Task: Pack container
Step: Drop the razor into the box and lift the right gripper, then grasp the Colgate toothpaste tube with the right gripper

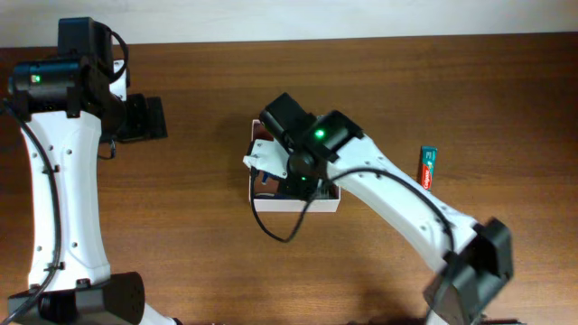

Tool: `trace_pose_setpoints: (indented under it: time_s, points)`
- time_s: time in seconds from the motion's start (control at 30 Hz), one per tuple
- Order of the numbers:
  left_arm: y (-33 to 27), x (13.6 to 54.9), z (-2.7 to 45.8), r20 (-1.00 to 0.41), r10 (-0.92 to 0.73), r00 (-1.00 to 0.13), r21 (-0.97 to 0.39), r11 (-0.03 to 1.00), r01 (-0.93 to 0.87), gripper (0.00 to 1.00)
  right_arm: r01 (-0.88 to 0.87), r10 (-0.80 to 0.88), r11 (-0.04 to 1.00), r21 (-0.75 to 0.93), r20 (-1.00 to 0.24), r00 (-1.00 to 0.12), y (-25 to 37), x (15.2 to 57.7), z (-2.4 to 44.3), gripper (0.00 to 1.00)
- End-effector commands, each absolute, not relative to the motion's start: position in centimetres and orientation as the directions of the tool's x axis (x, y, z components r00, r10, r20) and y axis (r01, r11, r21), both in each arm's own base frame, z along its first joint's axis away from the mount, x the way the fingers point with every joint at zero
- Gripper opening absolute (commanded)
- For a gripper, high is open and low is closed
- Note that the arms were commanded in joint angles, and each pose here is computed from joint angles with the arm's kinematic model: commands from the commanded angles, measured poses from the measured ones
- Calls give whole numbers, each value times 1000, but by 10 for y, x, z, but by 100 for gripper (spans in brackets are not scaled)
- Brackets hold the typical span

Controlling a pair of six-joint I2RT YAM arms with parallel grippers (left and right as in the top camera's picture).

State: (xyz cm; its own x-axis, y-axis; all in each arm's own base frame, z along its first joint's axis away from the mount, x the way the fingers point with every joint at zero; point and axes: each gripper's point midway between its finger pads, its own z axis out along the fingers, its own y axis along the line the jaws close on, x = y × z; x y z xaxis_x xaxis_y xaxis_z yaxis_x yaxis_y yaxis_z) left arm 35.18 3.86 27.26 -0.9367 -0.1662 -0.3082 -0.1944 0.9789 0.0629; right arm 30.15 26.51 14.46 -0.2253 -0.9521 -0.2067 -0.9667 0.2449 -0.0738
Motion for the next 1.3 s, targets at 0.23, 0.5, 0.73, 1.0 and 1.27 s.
trace_pose_setpoints:
  time_s: [0.23, 0.5, 0.73, 1.0, 1.27]
  points:
    - [37, 350, 281, -333, -174, -927, 50, 978, -201, 100, -981, -986, 123, -150, -131, -103, 255, 323, 131, 38]
    - [37, 350, 281, -333, -174, -927, 50, 978, -201, 100, -712, -692, 695, -100, -362, -624, 221, 342, 218, 41]
    - [37, 350, 281, -333, -174, -927, 50, 978, -201, 100, -18, 36, 990, 142, -365, -930, 69, 382, 235, 64]
    - [37, 350, 281, -333, -174, -927, 50, 978, -202, 100, 277, 284, 956, 99, -69, -956, -31, 370, 127, 66]
    - [37, 350, 281, -333, -174, -927, 50, 978, -202, 99, 348, 342, 935, 69, 93, -935, -53, 360, 39, 66]
